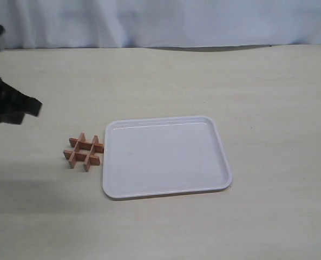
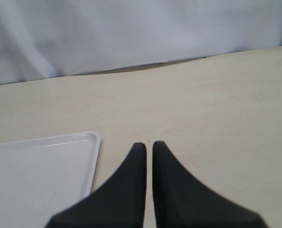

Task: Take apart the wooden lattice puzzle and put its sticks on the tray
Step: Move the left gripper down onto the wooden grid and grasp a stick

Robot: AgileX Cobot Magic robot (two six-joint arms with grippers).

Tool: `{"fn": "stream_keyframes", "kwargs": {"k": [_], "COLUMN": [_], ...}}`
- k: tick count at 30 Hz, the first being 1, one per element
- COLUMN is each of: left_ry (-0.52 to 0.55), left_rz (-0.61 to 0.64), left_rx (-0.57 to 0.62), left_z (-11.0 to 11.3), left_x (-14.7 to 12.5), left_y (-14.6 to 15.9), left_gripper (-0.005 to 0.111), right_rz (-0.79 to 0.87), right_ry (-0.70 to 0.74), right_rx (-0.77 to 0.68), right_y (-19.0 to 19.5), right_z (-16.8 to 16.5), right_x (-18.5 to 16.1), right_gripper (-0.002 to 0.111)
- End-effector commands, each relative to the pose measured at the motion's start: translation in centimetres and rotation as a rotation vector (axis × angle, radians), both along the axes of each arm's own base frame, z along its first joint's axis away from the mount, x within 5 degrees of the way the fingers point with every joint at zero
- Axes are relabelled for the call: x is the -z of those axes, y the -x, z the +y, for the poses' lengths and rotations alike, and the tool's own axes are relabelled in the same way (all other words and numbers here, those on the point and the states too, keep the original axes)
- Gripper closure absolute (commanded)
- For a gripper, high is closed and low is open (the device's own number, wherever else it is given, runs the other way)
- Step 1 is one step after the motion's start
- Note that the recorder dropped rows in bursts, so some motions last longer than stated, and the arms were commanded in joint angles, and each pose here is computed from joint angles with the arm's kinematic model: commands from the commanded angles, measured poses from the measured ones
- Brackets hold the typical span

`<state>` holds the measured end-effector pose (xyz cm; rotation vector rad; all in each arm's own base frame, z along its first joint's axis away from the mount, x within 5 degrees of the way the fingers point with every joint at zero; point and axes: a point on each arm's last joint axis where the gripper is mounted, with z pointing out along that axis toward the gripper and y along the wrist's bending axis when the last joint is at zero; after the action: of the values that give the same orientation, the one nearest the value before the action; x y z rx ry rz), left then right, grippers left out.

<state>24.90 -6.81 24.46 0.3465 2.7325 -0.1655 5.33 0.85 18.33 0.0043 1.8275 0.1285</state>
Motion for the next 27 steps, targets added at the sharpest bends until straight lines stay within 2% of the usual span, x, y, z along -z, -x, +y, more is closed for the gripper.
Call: {"fn": "stream_keyframes", "kwargs": {"k": [1,7,12,17,27], "left_ry": [-0.060,-0.080,-0.092,-0.103,-0.133], "left_rz": [0.009,0.049,0.103,0.141,0.165], "left_rx": [0.071,0.097,0.111,0.090,0.083], "left_z": [-3.0,-5.2,-7.0,-7.6,-7.3], "left_x": [2.0,4.2,7.5,9.9,10.2], "left_y": [-0.5,-0.8,-1.3,-1.8,-1.7], "left_gripper": [0.107,0.107,0.107,0.107,0.106], "right_rz": [-0.001,-0.001,-0.001,-0.001,-0.001], "right_ry": [0.000,0.000,0.000,0.000,0.000], "right_rx": [0.008,0.008,0.008,0.008,0.008], "right_y": [-0.1,-0.1,-0.1,-0.1,-0.1], "right_z": [-0.1,-0.1,-0.1,-0.1,-0.1], "right_x": [0.1,0.1,0.1,0.1,0.1], "right_gripper": [0.104,0.104,0.104,0.104,0.104]}}
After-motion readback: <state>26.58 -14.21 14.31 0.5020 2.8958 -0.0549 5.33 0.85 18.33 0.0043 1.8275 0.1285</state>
